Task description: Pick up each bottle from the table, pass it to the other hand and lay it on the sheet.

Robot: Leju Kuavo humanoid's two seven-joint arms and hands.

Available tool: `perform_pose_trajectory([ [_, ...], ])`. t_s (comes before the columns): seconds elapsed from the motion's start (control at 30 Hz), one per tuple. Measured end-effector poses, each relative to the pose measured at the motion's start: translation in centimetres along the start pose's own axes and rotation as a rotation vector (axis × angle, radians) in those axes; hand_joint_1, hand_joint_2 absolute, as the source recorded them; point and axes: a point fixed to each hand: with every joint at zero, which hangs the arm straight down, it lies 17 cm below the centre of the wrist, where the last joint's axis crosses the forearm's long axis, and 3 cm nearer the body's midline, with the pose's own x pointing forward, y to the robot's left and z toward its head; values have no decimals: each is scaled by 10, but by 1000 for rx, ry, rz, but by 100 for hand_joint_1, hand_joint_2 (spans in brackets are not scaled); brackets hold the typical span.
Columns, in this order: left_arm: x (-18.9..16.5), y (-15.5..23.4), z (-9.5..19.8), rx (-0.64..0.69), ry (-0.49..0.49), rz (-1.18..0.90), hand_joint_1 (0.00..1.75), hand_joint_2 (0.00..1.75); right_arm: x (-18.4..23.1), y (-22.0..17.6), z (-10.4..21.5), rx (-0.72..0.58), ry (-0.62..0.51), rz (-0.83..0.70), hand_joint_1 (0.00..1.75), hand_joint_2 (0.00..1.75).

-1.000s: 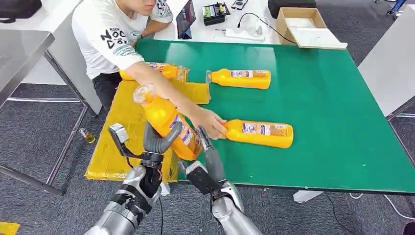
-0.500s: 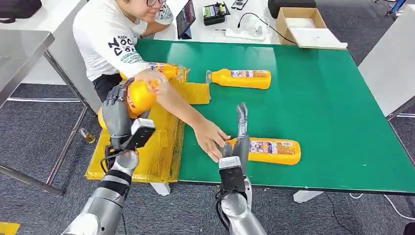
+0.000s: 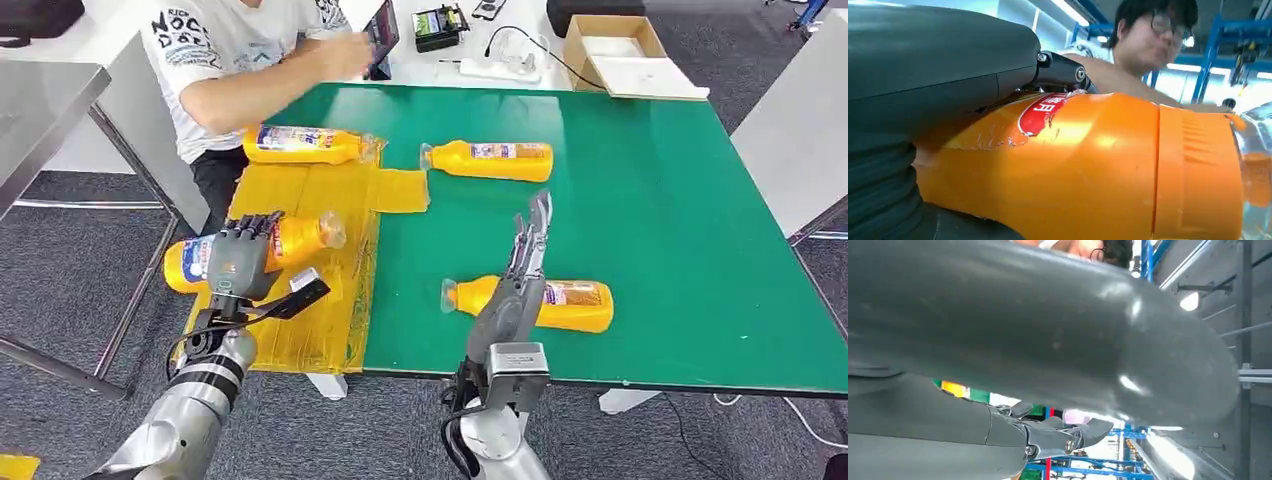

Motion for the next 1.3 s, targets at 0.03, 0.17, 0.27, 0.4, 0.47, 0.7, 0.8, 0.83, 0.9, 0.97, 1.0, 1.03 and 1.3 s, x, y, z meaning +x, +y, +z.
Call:
perform_pose_trajectory([
  [0.03,-1,-2,1,-7,0,0,175,175,1,0,0,0,-2,-1,0,0],
  [0.17,-2,-17,6,-56,5,4,175,175,5,-1,-2,-5,-11,-9,0,0],
  [0.27,6,-39,15,-134,-12,41,175,175,9,-2,-4,-10,-20,-18,0,0],
  [0.4,22,-67,31,-257,-42,207,175,175,8,1,-4,6,-9,-51,0,0],
  [0.47,27,-73,32,-299,-53,263,175,175,8,4,-3,22,-4,-73,0,0],
  [0.7,35,-82,35,-364,-72,307,175,175,5,9,-1,47,7,-100,0,0],
  [0.8,36,-83,36,-370,-76,309,175,175,5,9,-1,48,9,-100,0,0],
  [0.83,36,-83,36,-371,-77,310,175,175,5,9,-1,48,9,-100,0,0],
  [0.9,37,-84,36,-378,-77,319,175,175,4,10,0,54,13,-109,0,0],
  [0.97,39,-86,37,-397,-81,339,31,175,3,13,1,70,20,-129,0,0],
  [1.0,41,-88,38,-411,-85,346,0,175,2,15,2,78,23,-137,0,0],
  [1.03,43,-91,39,-429,-88,345,0,175,2,17,2,84,27,-144,0,0],
  [1.3,60,-119,65,-595,-115,359,0,0,-14,19,6,100,77,-176,0,0],
])
